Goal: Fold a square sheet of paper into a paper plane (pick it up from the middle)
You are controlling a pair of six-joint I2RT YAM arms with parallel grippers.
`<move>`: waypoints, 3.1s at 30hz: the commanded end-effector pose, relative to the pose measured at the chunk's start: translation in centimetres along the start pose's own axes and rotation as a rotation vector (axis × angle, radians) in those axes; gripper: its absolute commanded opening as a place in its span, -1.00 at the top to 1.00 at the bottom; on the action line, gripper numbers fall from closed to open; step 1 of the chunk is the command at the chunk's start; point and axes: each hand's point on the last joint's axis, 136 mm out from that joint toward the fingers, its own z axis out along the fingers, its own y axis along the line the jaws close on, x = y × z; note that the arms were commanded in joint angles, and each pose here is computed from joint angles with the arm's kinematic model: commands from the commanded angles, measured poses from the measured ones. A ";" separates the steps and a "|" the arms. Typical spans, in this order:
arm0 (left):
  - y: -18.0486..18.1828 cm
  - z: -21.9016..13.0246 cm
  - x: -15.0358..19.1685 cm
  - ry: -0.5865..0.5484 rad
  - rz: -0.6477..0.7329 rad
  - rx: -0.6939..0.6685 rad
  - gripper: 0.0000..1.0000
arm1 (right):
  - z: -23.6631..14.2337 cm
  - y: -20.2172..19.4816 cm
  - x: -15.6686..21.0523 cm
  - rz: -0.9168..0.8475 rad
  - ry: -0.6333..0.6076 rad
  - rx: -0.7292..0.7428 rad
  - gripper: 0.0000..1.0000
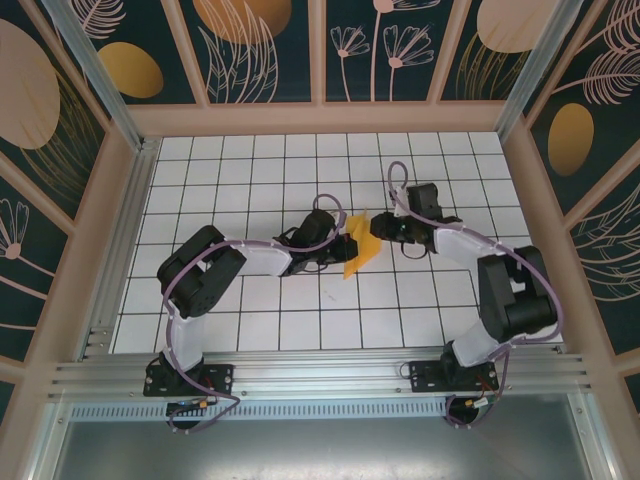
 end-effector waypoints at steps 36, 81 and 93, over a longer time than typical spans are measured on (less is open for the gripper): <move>-0.8 0.9 -1.0 -0.017 -0.078 0.055 0.96 | 1.9 1.7 9.6 0.029 0.030 -0.019 0.36; -1.4 0.7 -3.6 -0.055 -0.069 0.027 0.13 | 2.7 1.3 8.5 -0.274 0.073 0.066 0.90; -1.4 0.8 -3.7 -0.036 -0.069 0.035 0.68 | 2.7 0.9 7.1 -0.295 0.055 0.146 0.89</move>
